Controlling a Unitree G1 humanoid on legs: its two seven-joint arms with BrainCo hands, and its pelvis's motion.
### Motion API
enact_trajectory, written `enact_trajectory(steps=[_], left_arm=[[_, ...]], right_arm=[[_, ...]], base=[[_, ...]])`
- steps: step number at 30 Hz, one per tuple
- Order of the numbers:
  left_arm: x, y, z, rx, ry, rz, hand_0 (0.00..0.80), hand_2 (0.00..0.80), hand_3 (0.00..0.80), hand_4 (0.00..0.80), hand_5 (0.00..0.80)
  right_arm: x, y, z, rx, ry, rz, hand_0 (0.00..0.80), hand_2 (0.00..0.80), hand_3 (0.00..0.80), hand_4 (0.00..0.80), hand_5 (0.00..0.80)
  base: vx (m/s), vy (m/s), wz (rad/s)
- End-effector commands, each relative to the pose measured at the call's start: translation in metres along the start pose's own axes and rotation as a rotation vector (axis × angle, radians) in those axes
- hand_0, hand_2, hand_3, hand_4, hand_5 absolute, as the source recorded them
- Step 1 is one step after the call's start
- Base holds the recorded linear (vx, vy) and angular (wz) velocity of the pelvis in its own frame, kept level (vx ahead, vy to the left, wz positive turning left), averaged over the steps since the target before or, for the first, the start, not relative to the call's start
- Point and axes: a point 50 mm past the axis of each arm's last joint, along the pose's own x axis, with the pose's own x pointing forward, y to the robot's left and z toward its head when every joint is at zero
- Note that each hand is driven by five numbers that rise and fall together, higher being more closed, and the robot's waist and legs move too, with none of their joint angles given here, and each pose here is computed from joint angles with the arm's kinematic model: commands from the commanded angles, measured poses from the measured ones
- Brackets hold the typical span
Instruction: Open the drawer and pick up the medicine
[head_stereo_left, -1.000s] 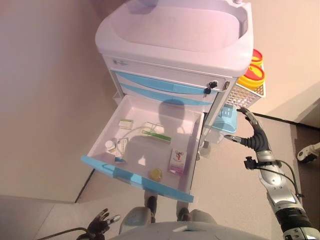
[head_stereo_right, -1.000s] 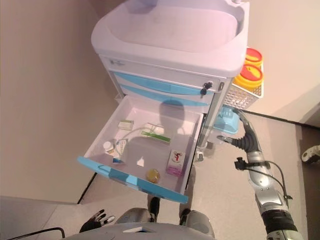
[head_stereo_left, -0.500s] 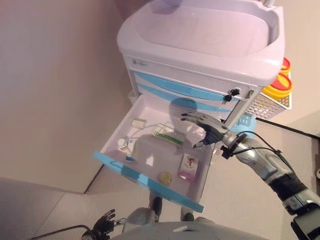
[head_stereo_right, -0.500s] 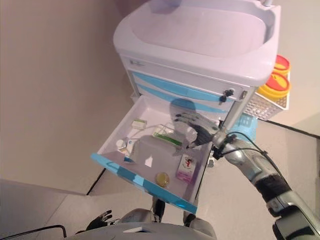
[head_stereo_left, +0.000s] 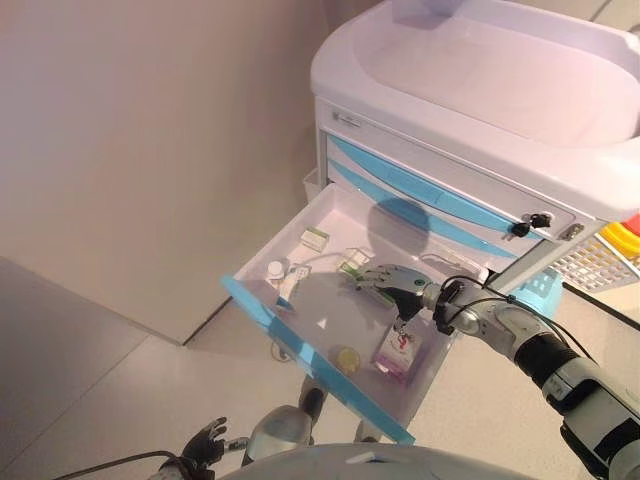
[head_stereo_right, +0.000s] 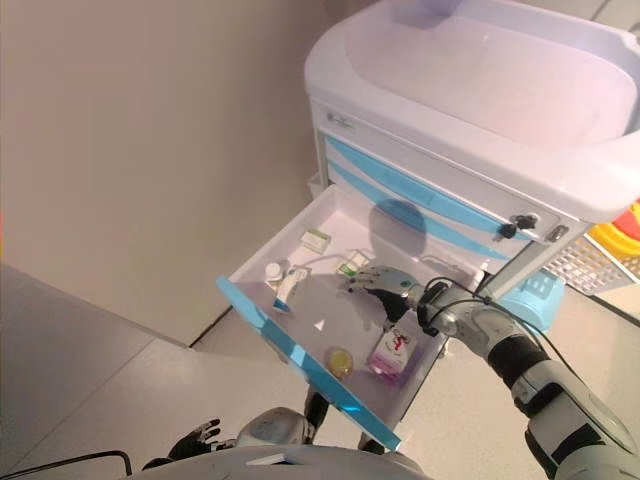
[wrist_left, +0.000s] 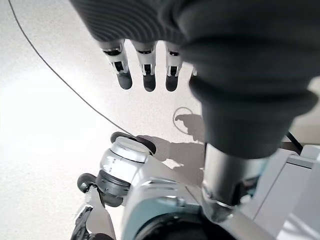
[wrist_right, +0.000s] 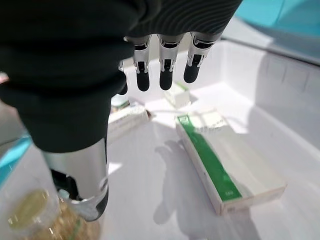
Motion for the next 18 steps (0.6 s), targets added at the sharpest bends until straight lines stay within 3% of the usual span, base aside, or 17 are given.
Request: enact_trajectory(steps=[1,18], left_arm=[[0.002,0.004,0.006,0.091,-0.004,-0.005,0.000,0.000,0.000,0.000,0.000],[0.007,-0.002,0.025,0.137,-0.068,-0.030,0.000,0.000,0.000,0.000,0.000]], right_arm=[[0.005,-0.004,0.011,-0.066,-0.066,-0.003,0.000,0.000,0.000,0.000,0.000],[0.003,0.033,0.029,-0.006,-0.141,0.104,0.000,0.000,0.000,0.000,0.000]], base=[[-0.004,-0.019,0.07],[-0.001,-0.001,0.00]])
